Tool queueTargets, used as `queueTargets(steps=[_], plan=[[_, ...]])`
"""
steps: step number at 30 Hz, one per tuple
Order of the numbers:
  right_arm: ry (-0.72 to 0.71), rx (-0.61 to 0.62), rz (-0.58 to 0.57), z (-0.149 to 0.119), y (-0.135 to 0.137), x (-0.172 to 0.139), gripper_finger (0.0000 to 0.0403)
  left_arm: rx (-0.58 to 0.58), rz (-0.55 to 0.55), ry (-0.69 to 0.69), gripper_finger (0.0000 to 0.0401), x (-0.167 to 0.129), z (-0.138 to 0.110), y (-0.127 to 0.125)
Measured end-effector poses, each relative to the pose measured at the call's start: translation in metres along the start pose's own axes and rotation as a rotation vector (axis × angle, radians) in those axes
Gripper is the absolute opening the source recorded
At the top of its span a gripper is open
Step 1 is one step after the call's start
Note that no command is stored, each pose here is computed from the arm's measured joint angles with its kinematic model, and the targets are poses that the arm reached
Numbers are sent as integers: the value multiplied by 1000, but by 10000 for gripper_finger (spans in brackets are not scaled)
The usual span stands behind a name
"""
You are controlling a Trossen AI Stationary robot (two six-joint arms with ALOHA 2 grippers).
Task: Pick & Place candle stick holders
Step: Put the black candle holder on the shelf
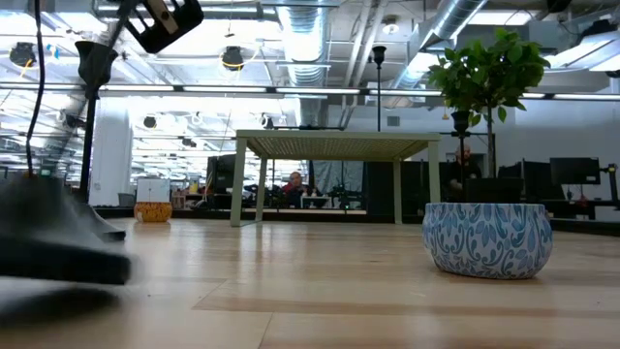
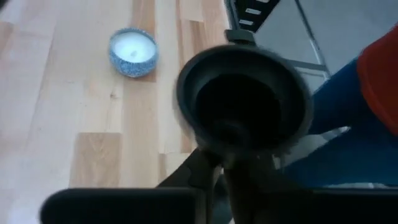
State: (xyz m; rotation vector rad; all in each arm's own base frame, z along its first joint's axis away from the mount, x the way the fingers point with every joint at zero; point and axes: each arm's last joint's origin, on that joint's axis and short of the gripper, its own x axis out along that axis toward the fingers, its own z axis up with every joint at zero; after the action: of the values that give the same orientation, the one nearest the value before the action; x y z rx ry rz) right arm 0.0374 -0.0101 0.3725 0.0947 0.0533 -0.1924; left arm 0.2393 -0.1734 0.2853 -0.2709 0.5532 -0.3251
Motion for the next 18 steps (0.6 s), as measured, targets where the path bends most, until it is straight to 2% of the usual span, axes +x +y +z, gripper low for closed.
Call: queueTargets(steps=[9, 13, 18], plan=[[0, 0, 0, 0, 0, 0, 76, -15, 64, -120, 22, -6, 11, 2], [-1, 0, 0, 0, 0, 0, 76, -49, 103, -253, 14, -24, 29, 9], [0, 0, -1, 0, 0, 0, 76, -126, 210, -483, 19, -56, 56, 23]])
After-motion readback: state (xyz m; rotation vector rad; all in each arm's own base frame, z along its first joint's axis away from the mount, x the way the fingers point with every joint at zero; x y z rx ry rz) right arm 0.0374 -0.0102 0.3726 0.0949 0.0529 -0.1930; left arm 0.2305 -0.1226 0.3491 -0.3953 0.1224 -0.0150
